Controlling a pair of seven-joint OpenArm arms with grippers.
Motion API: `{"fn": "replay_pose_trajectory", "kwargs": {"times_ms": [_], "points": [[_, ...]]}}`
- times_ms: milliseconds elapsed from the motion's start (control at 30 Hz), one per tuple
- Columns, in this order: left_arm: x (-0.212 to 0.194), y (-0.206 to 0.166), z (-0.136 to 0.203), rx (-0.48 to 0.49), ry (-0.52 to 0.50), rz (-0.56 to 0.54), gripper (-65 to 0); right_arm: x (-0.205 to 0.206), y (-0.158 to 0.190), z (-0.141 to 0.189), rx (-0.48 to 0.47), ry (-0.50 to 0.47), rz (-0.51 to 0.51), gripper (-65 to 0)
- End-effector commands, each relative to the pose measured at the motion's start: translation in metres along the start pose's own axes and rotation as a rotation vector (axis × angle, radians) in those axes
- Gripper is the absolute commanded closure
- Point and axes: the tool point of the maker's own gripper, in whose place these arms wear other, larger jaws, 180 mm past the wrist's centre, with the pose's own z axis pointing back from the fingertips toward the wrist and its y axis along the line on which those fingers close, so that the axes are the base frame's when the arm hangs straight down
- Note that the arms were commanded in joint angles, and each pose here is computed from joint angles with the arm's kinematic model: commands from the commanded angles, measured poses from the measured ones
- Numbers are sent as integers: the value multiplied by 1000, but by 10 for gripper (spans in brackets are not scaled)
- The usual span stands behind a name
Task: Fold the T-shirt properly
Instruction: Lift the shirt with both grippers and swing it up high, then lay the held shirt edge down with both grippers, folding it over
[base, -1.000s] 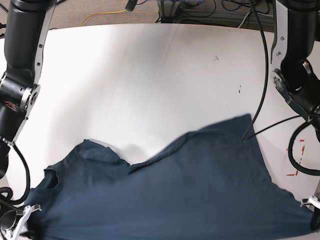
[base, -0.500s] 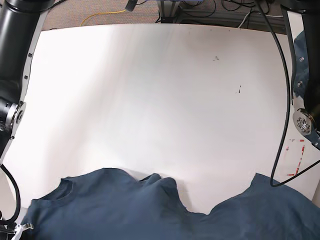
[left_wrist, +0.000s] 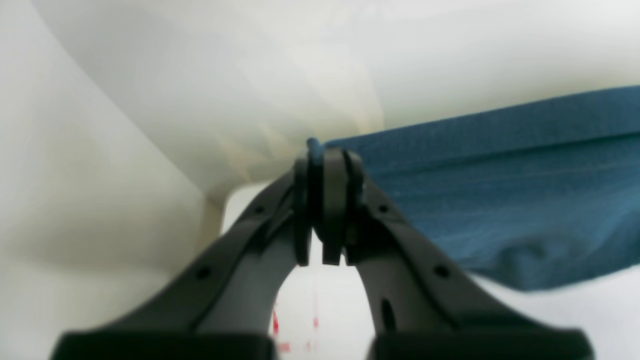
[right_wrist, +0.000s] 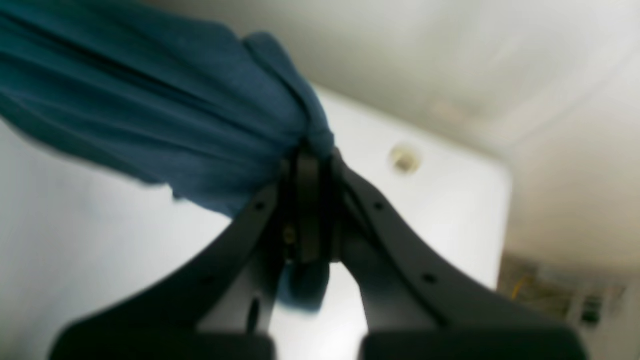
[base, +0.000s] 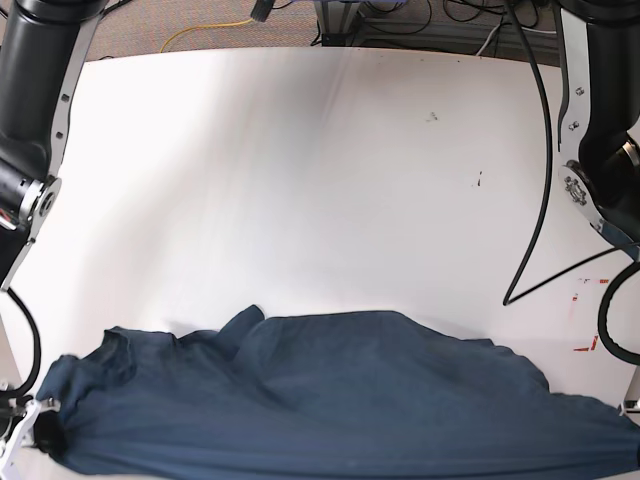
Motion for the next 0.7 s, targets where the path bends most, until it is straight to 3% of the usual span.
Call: {"fn": "replay_pose_trajectory", "kwargs": {"times_ms": [0,133,333,667], "points": [[-5,16,8,72,14,-36,0,1,-20,18,-54,-41,-35,0],[-42,8,14,72,80,-73,0,-39,-12,6,-4,-7,-98,0],[-104,-9,16,41,184,-12,0,-95,-2,-3,46,34,-192,0],[-194,-42,55,17,367,-35,0,-173,25,16,13,135,-151,0]]}}
